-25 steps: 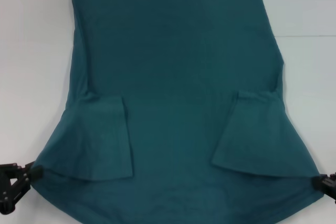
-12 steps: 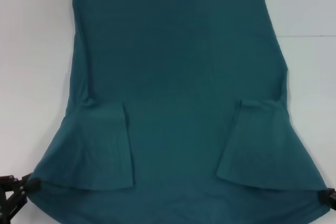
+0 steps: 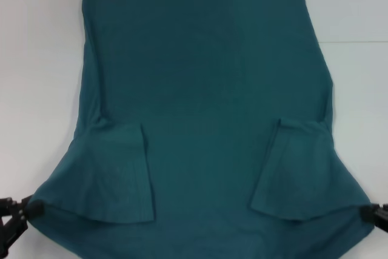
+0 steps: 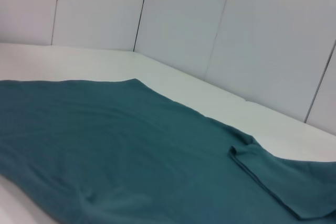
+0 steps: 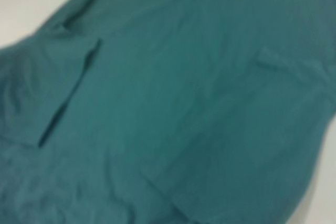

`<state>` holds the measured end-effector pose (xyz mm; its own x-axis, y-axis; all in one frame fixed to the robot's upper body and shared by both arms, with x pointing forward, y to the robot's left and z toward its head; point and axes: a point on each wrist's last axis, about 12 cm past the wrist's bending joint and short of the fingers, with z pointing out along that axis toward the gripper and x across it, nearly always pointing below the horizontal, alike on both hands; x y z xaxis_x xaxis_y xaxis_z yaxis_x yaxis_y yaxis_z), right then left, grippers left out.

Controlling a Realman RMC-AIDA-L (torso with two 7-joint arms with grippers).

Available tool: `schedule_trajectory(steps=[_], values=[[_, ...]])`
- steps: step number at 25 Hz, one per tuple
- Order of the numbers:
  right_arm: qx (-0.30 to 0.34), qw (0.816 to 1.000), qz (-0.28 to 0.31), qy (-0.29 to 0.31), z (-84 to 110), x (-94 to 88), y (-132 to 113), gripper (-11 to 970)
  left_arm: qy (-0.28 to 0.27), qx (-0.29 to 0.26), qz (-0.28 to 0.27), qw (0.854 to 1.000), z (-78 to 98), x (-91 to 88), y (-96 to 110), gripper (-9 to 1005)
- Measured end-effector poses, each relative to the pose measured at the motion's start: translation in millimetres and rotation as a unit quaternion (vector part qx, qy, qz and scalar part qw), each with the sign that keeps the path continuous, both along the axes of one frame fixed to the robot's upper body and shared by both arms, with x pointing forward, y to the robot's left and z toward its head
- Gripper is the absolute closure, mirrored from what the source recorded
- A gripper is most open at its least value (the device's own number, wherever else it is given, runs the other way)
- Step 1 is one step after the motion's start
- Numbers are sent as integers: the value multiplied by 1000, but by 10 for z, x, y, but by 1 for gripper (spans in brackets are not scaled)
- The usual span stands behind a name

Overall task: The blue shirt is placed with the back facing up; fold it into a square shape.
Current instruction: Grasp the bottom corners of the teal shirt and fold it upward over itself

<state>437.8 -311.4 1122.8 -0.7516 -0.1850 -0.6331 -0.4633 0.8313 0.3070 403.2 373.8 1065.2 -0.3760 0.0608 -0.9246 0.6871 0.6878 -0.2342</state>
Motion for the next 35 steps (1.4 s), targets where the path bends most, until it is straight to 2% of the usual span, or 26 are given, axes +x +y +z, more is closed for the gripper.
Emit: schedule_trajectory(steps=[6, 15, 26, 35], values=[[11, 1000, -2, -18, 124, 175, 42, 944, -8, 3, -3, 1000, 89, 238, 1, 952], [18, 999, -20, -43, 393, 537, 92, 943, -18, 14, 18, 1000, 260, 776, 37, 950], [-46, 995, -54, -76, 693, 1210, 237, 943, -41, 35, 50, 997, 483, 1451, -21, 950], [-47, 990, -75, -107, 757, 1632, 291, 944, -64, 62, 83, 993, 601, 1798, -97, 951]])
